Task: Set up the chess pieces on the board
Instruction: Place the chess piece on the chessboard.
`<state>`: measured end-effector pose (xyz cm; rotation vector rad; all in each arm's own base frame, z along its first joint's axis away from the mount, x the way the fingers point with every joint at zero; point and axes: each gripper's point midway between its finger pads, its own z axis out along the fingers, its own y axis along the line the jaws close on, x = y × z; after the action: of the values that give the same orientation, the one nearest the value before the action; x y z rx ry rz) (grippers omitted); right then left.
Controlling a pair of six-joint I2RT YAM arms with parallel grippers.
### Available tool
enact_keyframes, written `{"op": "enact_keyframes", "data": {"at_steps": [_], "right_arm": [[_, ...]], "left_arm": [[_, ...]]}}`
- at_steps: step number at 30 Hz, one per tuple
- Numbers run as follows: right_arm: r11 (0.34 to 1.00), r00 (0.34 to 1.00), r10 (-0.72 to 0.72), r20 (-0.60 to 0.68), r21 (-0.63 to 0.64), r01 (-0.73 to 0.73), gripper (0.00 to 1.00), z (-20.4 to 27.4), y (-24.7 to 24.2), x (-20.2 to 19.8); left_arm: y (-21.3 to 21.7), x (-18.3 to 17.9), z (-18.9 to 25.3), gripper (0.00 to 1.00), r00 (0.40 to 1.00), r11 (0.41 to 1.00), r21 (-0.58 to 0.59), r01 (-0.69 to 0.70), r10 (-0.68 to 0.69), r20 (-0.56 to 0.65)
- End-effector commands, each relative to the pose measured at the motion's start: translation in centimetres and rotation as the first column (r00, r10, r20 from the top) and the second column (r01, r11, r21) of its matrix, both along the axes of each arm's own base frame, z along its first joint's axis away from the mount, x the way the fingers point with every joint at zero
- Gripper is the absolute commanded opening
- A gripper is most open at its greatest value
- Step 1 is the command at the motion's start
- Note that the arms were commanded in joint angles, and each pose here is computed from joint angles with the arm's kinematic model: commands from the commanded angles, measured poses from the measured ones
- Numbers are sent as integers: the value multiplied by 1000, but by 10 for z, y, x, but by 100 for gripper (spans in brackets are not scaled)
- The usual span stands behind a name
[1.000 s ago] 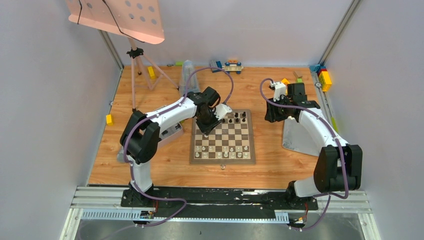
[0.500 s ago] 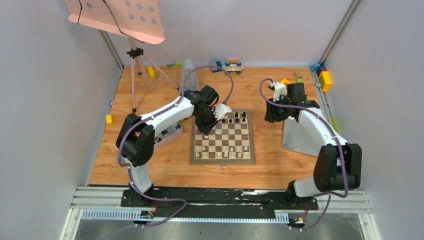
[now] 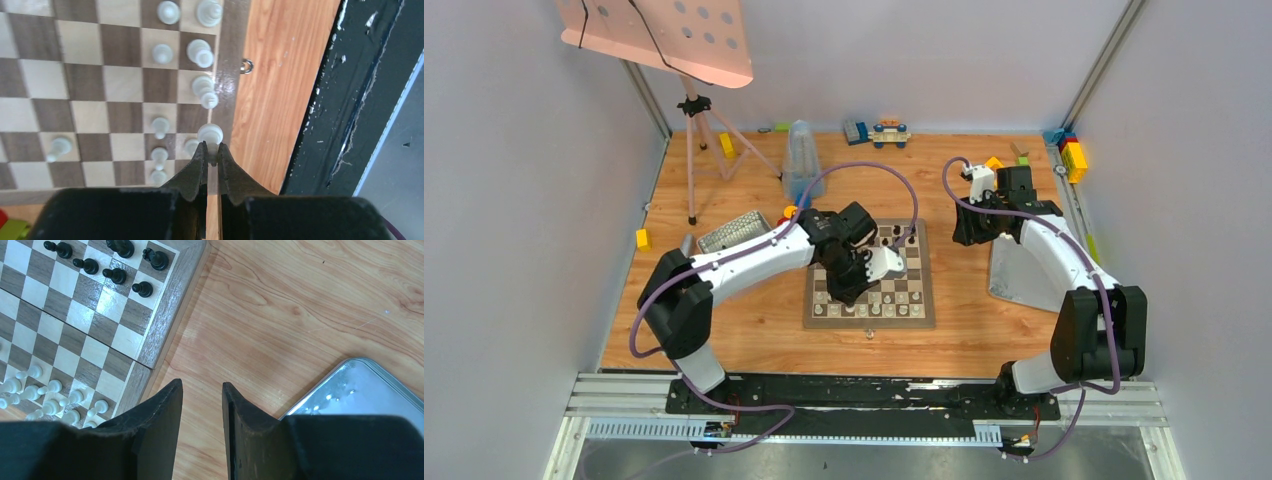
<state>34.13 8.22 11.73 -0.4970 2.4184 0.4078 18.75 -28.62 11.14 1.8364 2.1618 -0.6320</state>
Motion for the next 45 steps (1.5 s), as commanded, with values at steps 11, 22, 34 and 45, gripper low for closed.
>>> {"op": "enact_keyframes", "data": {"at_steps": [11,22,34,45], "right_arm": [[1000,999,25,45,4,-25,36,14,5,10],[1000,999,26,42,3,-26,36,14,5,11],[1000,999,27,39,3,-27,36,13,5,11],[1000,999,28,31,2,-28,36,11,5,10]], "left_arm": [[-6,-6,-33,8,998,998,37,54,-55,9],[-8,-2,-41,11,999,997,50,51,-52,14],[-2,-5,-46,16,999,996,73,53,-54,8],[-7,11,-20,52,994,999,33,31,-35,100]]}}
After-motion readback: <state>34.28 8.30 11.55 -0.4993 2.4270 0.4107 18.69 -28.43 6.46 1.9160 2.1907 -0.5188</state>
